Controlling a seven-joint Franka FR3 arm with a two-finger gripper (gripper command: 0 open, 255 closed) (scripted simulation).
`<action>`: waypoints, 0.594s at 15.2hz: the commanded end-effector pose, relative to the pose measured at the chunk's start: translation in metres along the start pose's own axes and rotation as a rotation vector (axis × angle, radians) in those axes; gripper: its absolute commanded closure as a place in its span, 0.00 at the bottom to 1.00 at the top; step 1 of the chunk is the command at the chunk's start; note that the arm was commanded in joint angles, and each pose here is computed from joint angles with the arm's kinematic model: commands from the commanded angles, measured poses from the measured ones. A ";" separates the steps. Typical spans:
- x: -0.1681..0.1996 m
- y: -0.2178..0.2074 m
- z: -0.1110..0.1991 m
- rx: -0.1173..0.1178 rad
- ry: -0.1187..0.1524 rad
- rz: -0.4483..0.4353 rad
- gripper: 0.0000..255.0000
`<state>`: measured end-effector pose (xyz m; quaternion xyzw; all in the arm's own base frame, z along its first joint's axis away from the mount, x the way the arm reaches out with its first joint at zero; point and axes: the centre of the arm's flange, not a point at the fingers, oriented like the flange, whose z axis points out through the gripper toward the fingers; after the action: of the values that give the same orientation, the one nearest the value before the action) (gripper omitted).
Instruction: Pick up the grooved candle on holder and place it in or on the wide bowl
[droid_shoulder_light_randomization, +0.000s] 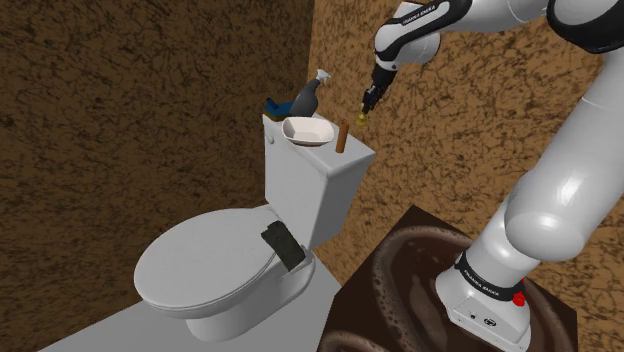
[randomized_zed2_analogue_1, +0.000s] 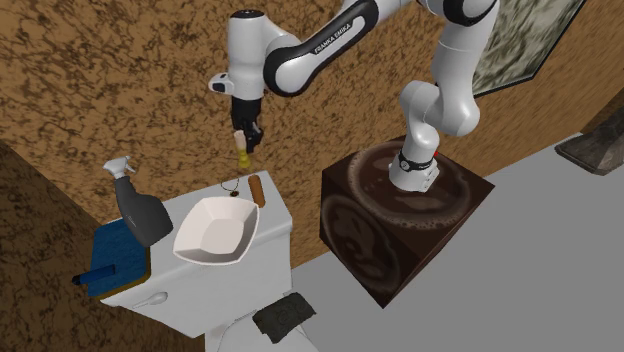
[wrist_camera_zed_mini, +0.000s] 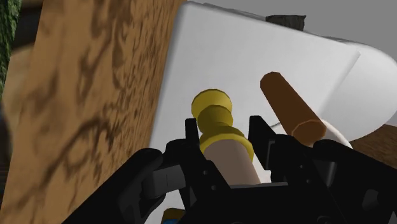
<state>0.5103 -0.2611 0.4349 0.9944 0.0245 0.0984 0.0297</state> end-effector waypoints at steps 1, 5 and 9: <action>0.002 0.002 -0.011 0.000 -0.001 0.000 1.00; 0.015 -0.005 -0.023 0.000 -0.001 0.000 1.00; 0.059 -0.035 -0.020 0.000 -0.001 0.000 1.00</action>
<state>0.5531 -0.2314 0.4591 0.9944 0.0247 0.0981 0.0297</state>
